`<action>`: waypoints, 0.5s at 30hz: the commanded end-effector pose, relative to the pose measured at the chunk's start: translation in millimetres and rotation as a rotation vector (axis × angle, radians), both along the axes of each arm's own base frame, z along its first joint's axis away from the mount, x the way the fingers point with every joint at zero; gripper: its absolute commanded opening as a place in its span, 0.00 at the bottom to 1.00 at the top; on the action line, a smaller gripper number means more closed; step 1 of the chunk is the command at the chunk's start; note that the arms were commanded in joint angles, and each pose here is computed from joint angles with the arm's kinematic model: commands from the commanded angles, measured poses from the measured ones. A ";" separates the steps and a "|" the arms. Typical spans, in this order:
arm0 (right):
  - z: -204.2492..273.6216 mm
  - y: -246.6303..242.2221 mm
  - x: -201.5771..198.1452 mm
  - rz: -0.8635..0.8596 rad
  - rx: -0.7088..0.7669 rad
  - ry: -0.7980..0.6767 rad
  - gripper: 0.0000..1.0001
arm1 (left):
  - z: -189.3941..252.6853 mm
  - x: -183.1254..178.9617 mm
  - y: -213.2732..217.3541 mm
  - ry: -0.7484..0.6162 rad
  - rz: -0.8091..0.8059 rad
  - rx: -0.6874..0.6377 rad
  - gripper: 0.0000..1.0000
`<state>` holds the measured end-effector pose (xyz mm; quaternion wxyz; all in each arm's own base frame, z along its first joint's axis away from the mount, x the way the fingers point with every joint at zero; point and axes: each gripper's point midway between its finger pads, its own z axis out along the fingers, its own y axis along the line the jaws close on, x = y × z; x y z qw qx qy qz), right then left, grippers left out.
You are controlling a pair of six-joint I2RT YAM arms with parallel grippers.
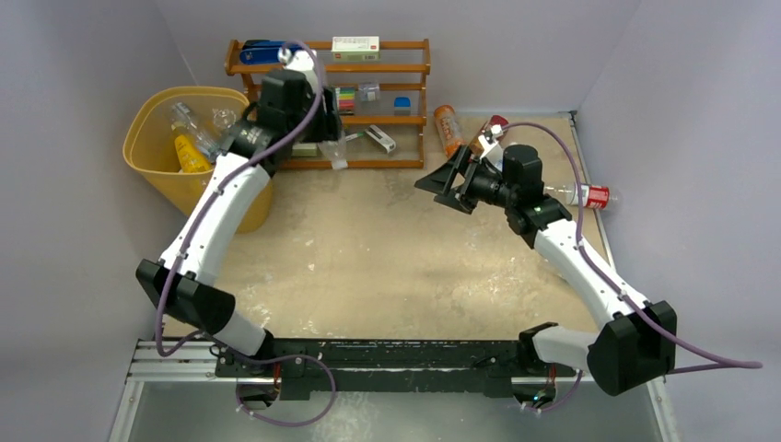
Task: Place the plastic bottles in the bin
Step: Pick up the plastic bottle at the center of the board, then place the plastic bottle in the trash bin.
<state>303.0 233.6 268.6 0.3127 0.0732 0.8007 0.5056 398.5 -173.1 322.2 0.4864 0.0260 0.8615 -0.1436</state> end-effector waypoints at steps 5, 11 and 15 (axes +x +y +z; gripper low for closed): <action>-30.5 -4.8 -12.0 0.043 -0.097 0.053 1.00 | 91.1 50.5 95.2 -0.185 0.233 0.022 0.58; -55.4 -8.8 -11.1 0.031 -0.146 0.105 1.00 | 116.5 71.4 162.0 -0.251 0.385 -0.006 0.58; -63.0 -9.0 -9.4 0.020 -0.145 0.123 1.00 | 117.5 75.2 220.3 -0.269 0.479 -0.045 0.57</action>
